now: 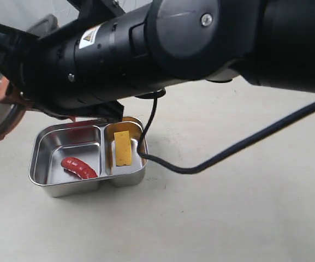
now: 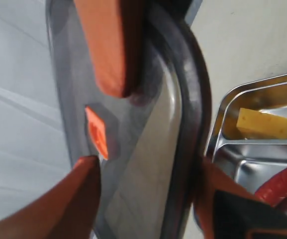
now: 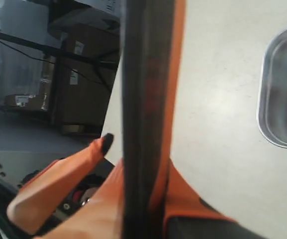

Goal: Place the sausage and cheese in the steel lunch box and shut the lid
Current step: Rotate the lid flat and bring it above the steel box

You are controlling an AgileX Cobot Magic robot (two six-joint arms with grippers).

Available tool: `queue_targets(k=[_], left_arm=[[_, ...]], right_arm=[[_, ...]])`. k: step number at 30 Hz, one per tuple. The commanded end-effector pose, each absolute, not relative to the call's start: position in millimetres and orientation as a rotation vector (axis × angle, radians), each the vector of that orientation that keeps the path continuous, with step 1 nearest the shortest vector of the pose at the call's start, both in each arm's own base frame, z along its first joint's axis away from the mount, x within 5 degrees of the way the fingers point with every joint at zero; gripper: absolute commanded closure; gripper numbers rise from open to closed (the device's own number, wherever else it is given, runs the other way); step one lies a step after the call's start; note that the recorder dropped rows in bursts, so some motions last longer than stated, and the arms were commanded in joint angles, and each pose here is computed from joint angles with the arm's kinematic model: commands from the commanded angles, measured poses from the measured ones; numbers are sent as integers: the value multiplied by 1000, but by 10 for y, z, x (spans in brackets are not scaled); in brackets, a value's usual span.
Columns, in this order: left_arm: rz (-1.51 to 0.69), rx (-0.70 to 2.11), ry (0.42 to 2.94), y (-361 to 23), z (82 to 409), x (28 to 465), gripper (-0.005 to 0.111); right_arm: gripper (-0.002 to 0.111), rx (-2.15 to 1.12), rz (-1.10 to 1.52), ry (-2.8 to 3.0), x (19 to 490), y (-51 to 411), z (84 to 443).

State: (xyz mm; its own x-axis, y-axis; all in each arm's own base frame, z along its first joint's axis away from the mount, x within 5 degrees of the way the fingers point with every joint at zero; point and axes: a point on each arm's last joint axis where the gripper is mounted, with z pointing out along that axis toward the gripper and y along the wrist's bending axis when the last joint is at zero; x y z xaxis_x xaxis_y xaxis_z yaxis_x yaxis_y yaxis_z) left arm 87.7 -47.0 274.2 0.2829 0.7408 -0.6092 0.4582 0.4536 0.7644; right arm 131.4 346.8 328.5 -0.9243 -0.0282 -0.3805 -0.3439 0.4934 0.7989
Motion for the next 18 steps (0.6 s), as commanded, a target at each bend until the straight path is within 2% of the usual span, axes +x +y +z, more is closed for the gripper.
queue_targets(k=[1,8,13,15,18], left_arm=[[214,1133,1376,-470,2769,824,47],[246,1028,1451,-354,2764,627,52],[209,918,1421,-323,2815,482,52],[181,886,1436,-321,2818,483,52],[184,885,1436,-319,2819,484,52]], right_arm=[[109,-322,1321,2424,1512,3348,3268],[109,-388,1130,2478,2092,2751,3305],[109,-733,1592,2238,2485,2306,3392],[109,-789,1668,2269,2616,2229,3210],[109,-789,1721,2365,2840,2307,2701]])
